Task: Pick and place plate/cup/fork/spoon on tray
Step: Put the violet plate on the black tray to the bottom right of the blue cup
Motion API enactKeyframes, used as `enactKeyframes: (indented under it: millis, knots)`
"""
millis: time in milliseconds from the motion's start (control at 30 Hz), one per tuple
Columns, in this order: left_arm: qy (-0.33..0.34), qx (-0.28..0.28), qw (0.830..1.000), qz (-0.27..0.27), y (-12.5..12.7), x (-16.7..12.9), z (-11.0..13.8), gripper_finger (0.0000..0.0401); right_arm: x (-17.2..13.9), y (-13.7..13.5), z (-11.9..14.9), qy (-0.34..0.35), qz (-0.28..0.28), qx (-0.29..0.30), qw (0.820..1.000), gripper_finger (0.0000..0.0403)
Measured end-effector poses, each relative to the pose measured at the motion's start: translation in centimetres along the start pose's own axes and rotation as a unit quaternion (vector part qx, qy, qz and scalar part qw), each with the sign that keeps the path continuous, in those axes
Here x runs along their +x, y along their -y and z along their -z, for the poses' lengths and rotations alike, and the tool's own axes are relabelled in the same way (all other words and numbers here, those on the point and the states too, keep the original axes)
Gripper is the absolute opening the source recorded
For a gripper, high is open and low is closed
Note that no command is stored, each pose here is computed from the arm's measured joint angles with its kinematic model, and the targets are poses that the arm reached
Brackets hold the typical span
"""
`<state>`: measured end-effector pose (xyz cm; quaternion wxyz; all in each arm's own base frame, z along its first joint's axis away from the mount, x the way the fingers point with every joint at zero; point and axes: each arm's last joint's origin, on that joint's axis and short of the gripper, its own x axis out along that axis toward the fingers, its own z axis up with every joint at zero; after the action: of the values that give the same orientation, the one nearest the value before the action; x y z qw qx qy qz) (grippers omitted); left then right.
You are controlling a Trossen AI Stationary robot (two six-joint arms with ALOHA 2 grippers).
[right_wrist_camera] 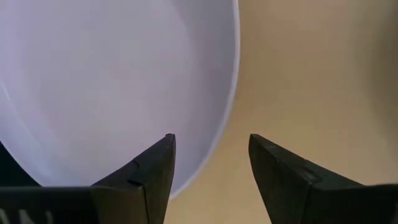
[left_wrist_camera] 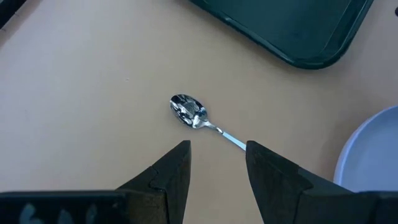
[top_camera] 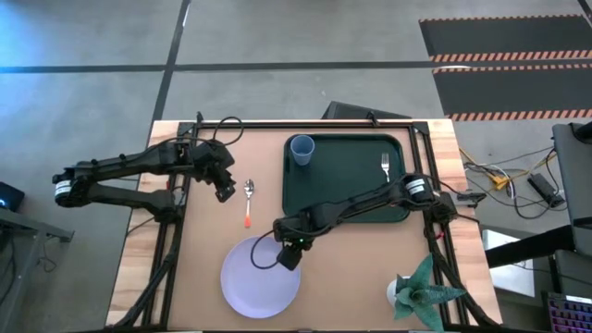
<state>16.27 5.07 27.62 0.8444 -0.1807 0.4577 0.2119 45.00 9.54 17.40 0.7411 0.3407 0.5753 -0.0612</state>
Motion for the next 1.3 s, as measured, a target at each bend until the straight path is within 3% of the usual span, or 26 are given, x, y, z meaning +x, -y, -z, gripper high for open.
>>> enactKeyframes:
  millis: [533, 667, 867, 1100, 1300]
  knots:
    - [0.001, -0.001, 1.000, 0.000, 0.0, 0.0, 0.0, 0.0136, 2.1, 0.2, -0.4, -0.006, -0.020, -0.007, 1.000, 0.0189]
    - [0.001, -0.001, 1.000, 0.000, 0.0, 0.0, 0.0, 0.0136, 2.3, 0.4, -0.5, -0.017, -0.026, -0.004, 1.000, 0.0148]
    - [0.001, -0.001, 1.000, 0.000, 0.0, 0.0, 0.0, 0.0136, 2.7, 0.7, -0.6, -0.027, -0.032, -0.008, 0.999, 0.0023]
    - [0.001, -0.001, 1.000, 0.000, 0.0, 0.0, 0.0, 0.0136, 2.4, 0.5, -0.7, -0.019, -0.035, -0.015, 0.999, 0.0009]
    - [0.001, -0.001, 1.000, 0.000, 0.0, 0.0, 0.0, 0.0136, -1.9, -0.2, -0.5, 0.036, -0.002, -0.001, 0.999, 0.0008]
